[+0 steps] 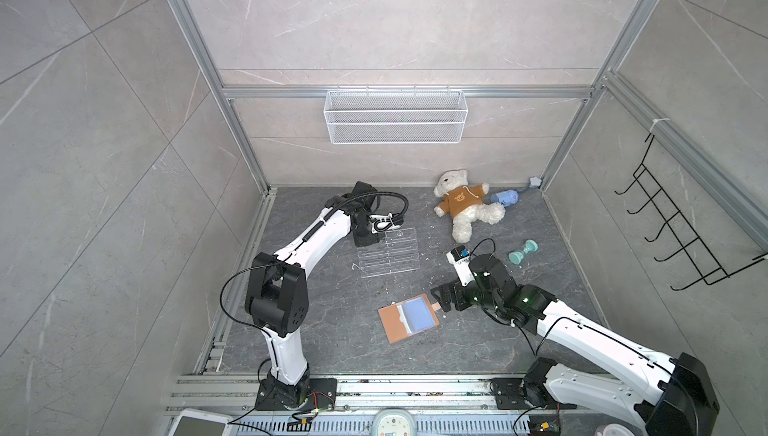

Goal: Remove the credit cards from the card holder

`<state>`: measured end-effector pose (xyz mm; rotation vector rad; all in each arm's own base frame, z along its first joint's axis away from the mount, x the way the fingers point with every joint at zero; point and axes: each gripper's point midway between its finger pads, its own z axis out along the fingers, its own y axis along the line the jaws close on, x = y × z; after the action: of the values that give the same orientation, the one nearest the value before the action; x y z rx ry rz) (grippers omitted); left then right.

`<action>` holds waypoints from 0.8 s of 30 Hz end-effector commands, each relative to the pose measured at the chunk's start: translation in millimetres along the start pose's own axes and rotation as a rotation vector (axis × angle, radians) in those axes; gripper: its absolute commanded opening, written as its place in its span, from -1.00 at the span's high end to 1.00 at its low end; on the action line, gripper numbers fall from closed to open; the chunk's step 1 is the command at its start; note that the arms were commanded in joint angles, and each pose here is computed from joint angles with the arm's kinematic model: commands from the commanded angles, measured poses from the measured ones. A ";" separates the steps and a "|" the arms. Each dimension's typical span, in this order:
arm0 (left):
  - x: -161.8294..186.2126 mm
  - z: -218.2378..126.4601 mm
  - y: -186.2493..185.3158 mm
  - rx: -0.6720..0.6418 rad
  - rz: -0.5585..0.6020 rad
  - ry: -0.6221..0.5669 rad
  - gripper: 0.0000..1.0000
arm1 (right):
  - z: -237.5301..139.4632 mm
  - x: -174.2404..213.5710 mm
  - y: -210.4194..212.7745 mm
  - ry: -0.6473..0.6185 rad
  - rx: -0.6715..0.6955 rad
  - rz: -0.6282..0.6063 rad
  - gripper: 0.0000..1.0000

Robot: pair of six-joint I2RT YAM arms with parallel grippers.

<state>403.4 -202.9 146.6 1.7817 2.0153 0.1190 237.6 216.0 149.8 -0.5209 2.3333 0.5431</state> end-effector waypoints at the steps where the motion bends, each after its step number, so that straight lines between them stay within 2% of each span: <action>1: -1.1 0.5 6.9 -0.012 -0.017 -0.005 0.92 | -1.4 -8.6 3.7 -0.016 -0.012 -0.015 -0.99; 6: -0.7 1.1 7.2 -0.013 -0.024 -0.002 0.84 | -0.6 -8.0 3.9 -0.013 -0.015 -0.014 -0.99; 12: 0.2 2.6 8.0 -0.016 -0.037 0.004 0.60 | -0.5 -7.5 5.8 -0.008 -0.026 -0.017 -0.99; 24: 0.8 0.8 16.5 -0.053 -0.061 0.014 0.57 | -0.3 -8.8 8.4 -0.007 -0.038 -0.019 -0.99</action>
<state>405.8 -199.7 141.9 1.7513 2.0573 0.1305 234.8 219.6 146.8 -0.5381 2.3467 0.5675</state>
